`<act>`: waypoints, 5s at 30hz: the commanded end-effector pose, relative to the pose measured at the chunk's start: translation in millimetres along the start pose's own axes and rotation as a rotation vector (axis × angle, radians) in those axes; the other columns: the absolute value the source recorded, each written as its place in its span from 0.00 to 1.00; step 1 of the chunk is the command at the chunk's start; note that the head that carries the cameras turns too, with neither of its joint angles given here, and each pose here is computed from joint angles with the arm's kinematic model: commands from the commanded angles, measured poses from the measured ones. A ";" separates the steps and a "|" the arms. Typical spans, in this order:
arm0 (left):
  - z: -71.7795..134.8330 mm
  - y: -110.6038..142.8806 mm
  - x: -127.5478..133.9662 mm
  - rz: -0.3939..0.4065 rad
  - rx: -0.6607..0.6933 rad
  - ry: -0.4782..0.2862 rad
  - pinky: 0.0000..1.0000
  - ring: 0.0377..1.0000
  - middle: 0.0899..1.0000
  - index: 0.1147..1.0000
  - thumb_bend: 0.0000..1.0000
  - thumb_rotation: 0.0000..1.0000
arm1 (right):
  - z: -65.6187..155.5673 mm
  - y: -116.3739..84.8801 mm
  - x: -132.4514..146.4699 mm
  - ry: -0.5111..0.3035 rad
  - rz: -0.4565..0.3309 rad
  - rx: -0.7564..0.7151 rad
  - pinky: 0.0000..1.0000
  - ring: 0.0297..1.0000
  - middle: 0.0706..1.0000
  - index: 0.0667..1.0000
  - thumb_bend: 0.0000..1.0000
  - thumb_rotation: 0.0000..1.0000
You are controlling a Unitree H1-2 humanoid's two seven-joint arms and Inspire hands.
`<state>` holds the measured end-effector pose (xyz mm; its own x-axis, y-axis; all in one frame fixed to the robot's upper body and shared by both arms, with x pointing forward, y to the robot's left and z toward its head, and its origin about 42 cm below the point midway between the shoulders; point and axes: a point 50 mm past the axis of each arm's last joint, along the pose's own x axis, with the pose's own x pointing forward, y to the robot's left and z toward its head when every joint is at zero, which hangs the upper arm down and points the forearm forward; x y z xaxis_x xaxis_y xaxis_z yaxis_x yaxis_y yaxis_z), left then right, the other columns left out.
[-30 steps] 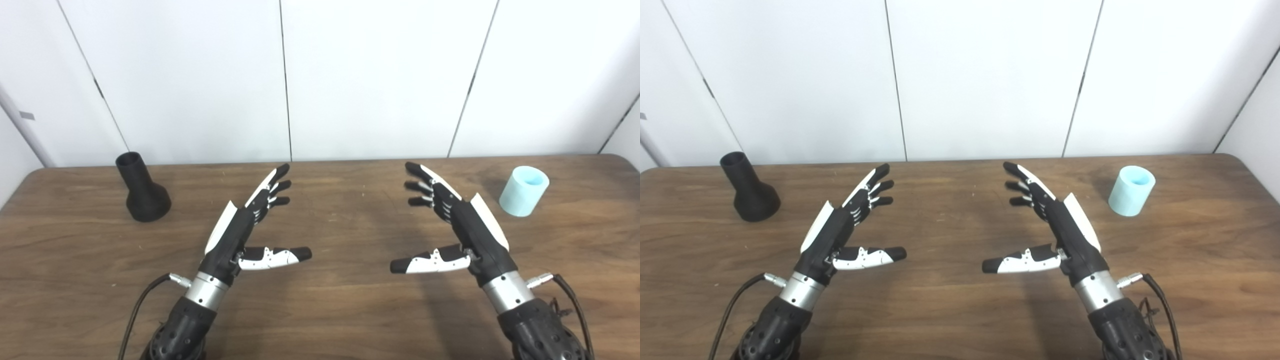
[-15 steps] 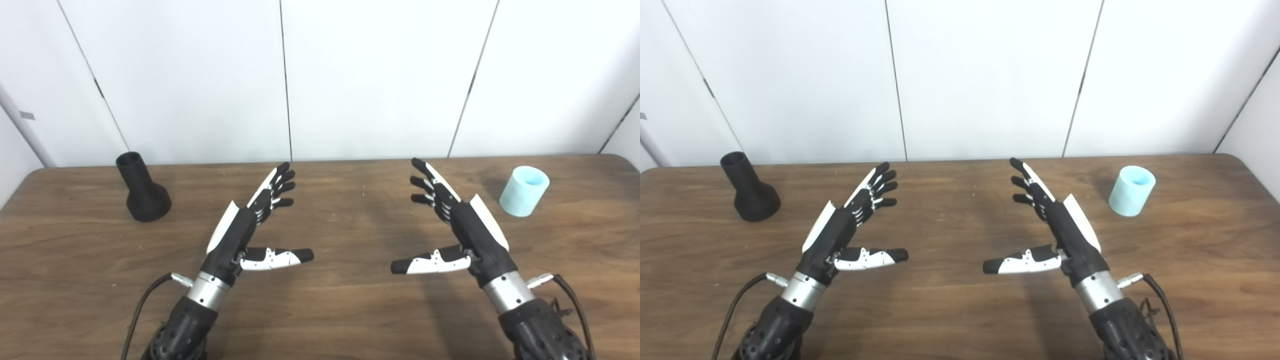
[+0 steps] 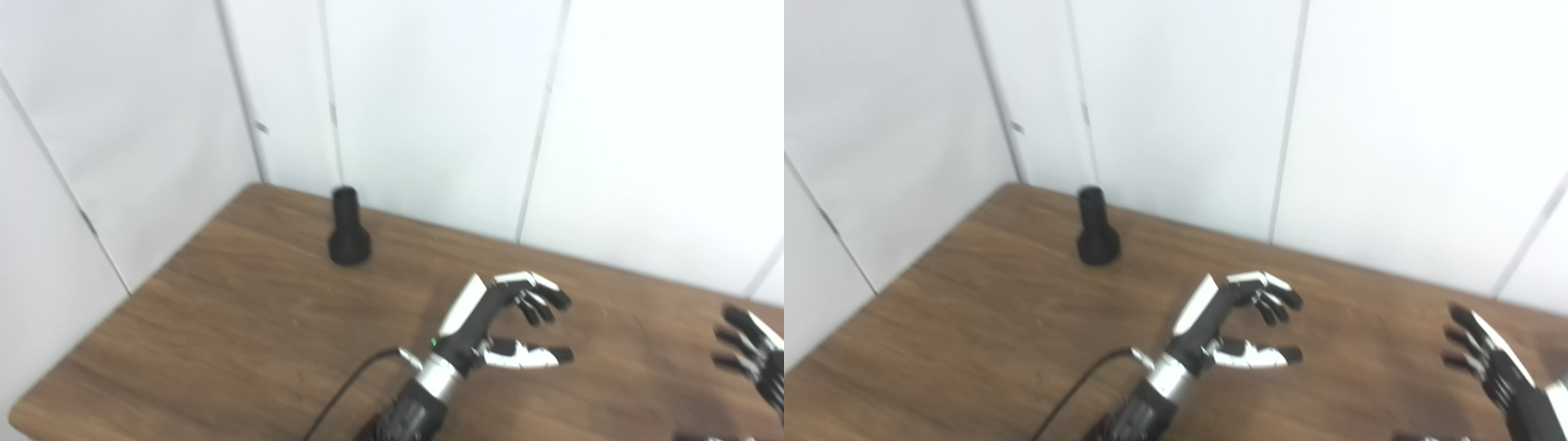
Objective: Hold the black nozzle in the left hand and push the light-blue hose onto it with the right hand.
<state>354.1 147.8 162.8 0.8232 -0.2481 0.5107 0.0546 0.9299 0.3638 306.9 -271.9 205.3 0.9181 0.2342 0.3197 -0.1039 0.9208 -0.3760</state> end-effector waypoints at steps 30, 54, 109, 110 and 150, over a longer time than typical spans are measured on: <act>50.9 257.1 66.1 0.171 0.759 0.049 0.73 0.80 0.81 0.84 0.75 0.24 | 0.8 -6.5 31.3 -0.124 -0.071 -0.024 0.56 0.68 0.77 0.82 0.66 0.00; 18.0 290.6 65.7 0.290 0.952 0.618 1.00 0.94 0.86 0.87 1.00 0.46 | 5.9 -12.9 39.4 -0.161 -0.103 -0.025 0.47 0.62 0.72 0.79 0.67 0.08; -83.3 234.0 67.8 0.008 0.802 0.933 0.84 0.96 0.92 0.89 1.00 0.46 | 18.2 -13.5 23.9 -0.154 -0.088 -0.018 0.48 0.60 0.71 0.75 0.68 0.06; -83.6 233.4 67.6 0.007 0.799 0.927 0.84 0.95 0.92 0.88 1.00 0.45 | 18.6 -13.3 23.9 -0.154 -0.087 -0.017 0.48 0.60 0.71 0.75 0.68 0.06; -113.2 197.2 47.0 0.026 0.770 0.717 0.39 0.44 0.45 0.41 0.53 0.00 | 27.0 -14.1 18.2 -0.143 -0.087 0.004 0.50 0.58 0.70 0.76 0.66 0.07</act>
<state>467.4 362.9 181.7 0.9611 0.2692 0.0622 -0.1795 0.4375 0.8811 314.9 -270.2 220.3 0.8959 0.1785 0.4068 -0.0407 0.9449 -0.3249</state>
